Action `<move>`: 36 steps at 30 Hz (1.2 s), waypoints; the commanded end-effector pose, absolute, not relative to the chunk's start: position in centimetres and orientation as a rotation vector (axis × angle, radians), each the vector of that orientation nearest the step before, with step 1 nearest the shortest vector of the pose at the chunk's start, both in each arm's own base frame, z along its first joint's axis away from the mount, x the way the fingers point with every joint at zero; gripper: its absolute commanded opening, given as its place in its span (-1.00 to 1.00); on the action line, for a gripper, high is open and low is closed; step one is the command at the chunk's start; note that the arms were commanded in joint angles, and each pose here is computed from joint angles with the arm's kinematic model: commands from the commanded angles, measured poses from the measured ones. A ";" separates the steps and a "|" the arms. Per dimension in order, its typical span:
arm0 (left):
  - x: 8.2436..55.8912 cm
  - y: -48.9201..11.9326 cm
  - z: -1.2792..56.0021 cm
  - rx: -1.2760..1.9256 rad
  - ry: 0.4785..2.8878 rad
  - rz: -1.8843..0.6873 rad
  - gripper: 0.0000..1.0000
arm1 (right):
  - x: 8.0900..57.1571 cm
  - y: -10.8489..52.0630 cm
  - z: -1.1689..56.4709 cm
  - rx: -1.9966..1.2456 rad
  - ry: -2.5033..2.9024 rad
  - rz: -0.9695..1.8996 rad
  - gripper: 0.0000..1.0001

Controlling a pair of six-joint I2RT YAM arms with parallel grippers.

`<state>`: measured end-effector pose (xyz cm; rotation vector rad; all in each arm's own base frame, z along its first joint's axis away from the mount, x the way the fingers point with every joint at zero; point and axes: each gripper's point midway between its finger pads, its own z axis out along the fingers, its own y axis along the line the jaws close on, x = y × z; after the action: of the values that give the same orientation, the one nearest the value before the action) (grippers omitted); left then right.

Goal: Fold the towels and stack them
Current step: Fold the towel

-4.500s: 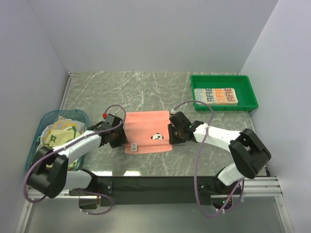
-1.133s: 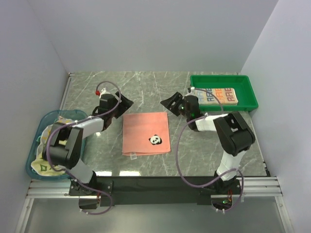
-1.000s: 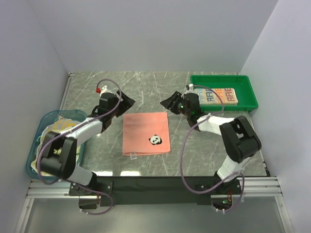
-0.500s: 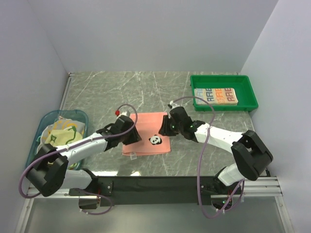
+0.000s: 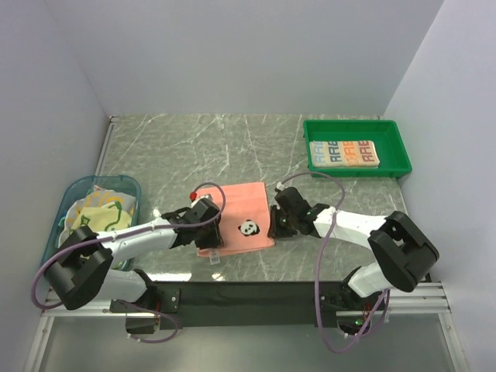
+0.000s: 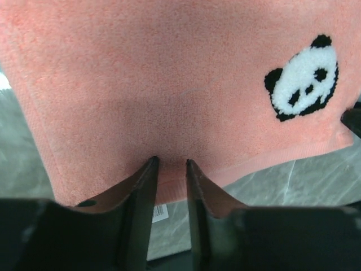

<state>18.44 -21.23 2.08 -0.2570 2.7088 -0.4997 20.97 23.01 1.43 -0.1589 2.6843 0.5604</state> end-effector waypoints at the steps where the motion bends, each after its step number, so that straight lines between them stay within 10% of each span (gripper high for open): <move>1: 13.8 -19.5 0.3 -0.248 2.871 -0.409 -0.28 | 16.7 19.5 -1.3 -0.162 2.843 0.422 -0.42; 19: 26.3 -15.1 12.8 -0.214 2.494 -0.217 0.93 | 29.4 23.5 10.5 -0.528 2.442 0.474 -0.16; 23: 29.4 -12.1 12.6 -0.243 2.455 -0.147 0.99 | 33.6 25.8 12.1 -0.712 2.344 0.483 0.16; 36: 30.9 -9.5 10.2 -0.240 2.478 -0.099 0.92 | 39.9 26.9 6.2 -0.989 2.447 0.328 -0.08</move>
<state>30.41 -9.38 10.35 -0.2804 2.4888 -0.0846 39.06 27.85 5.81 -0.9195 2.4494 0.3834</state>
